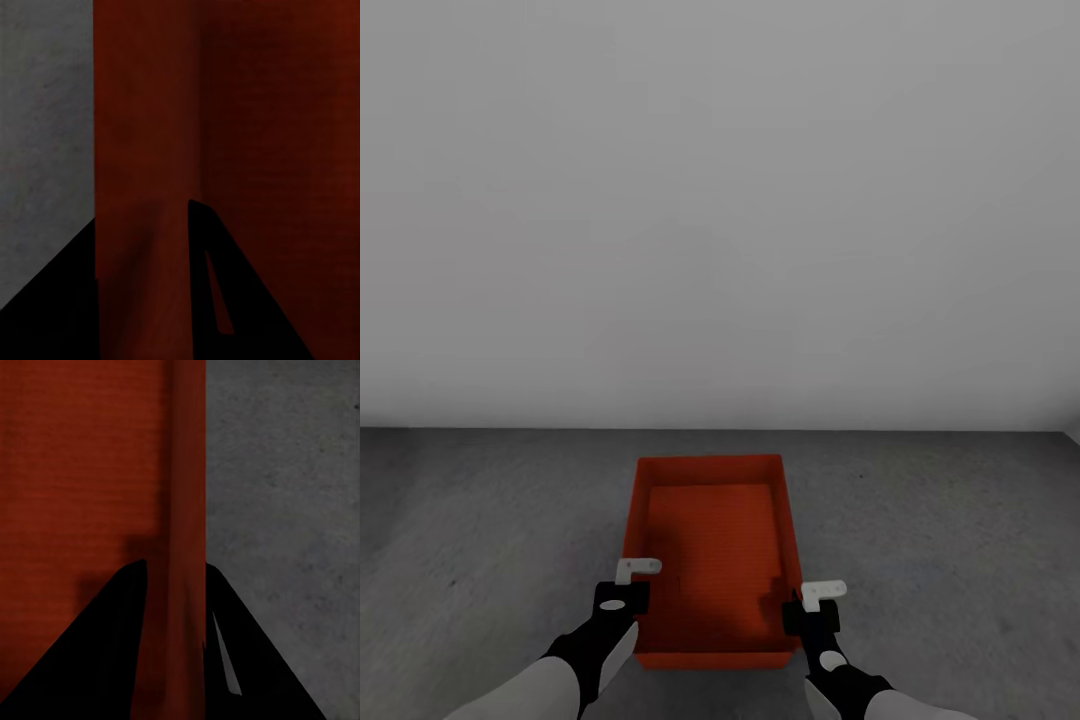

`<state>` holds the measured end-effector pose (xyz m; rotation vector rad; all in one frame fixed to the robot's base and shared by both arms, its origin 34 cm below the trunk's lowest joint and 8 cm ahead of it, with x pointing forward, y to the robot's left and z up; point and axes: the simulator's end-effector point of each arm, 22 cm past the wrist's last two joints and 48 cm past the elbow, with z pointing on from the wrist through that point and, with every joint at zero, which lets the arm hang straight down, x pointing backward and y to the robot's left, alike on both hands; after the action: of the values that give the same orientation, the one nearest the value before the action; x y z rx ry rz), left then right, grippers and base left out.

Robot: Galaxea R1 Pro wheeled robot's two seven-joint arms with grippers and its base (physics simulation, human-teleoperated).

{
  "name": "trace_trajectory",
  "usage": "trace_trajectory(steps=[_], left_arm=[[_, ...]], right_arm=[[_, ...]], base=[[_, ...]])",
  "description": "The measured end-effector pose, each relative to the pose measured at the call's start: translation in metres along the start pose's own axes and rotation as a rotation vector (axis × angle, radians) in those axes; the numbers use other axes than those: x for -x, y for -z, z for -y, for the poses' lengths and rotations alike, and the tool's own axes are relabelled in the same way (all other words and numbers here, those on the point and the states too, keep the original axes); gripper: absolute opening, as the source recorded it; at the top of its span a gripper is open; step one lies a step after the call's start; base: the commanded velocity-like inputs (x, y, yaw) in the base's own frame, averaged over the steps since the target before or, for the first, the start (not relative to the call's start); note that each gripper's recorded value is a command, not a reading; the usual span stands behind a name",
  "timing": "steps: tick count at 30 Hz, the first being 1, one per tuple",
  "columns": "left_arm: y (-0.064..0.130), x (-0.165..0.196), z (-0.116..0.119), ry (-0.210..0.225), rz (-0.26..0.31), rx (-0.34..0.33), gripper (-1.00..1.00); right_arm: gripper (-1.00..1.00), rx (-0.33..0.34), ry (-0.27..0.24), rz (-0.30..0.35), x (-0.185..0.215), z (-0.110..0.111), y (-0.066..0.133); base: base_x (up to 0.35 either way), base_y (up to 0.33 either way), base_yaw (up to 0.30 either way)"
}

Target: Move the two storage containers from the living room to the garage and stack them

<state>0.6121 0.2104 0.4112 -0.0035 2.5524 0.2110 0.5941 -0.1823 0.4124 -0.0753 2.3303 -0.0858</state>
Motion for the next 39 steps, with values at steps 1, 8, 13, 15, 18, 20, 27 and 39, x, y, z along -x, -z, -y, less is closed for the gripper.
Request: trace_trajectory(steps=[1,8,13,15,18,20,27,39], left_arm=[[0.0,0.0,0.0,0.0,0.0,0.0,-1.0],[-0.0024,-0.0039,-0.0024,-0.005,-0.006,0.0,-1.0],[-0.0028,-0.0048,-0.0028,-0.003,-0.008,0.001,-1.0],[-0.0028,-0.005,-0.0029,-0.003,-0.008,0.001,-1.0],[-0.0029,-0.005,-0.0031,-0.003,-0.008,0.001,-1.0],[-0.0029,-0.0049,-0.003,-0.003,-0.008,0.001,-1.0],[-0.0022,-0.0082,0.0019,0.05,-0.025,-0.008,1.0],[-0.0021,-0.0068,0.0027,0.05,-0.021,-0.011,1.0]], right_arm=[[-1.0,0.0,0.0,0.0,-0.0001,0.0,0.0],[-1.0,0.001,-0.006,-0.005,-0.0031,-0.002,-0.0005],[-1.0,0.002,-0.004,-0.007,-0.0038,-0.0026,-0.0006],[-1.0,0.002,-0.003,-0.007,-0.0038,-0.0028,-0.0006],[-1.0,0.003,-0.004,-0.007,-0.0038,-0.0029,-0.0006],[-1.0,0.003,-0.005,-0.007,-0.0039,-0.0026,-0.0006],[1.0,0.012,-0.025,-0.022,-0.0085,-0.0045,-0.0003],[1.0,0.012,-0.025,-0.022,-0.0081,-0.0043,-0.0004]], base=[[0.0,0.0,0.0],[0.0,0.0,0.0],[0.0,0.0,0.0],[0.0,0.0,0.0],[0.0,0.0,0.0],[0.0,0.0,0.0],[0.0,0.0,0.0],[0.0,0.0,0.0]])
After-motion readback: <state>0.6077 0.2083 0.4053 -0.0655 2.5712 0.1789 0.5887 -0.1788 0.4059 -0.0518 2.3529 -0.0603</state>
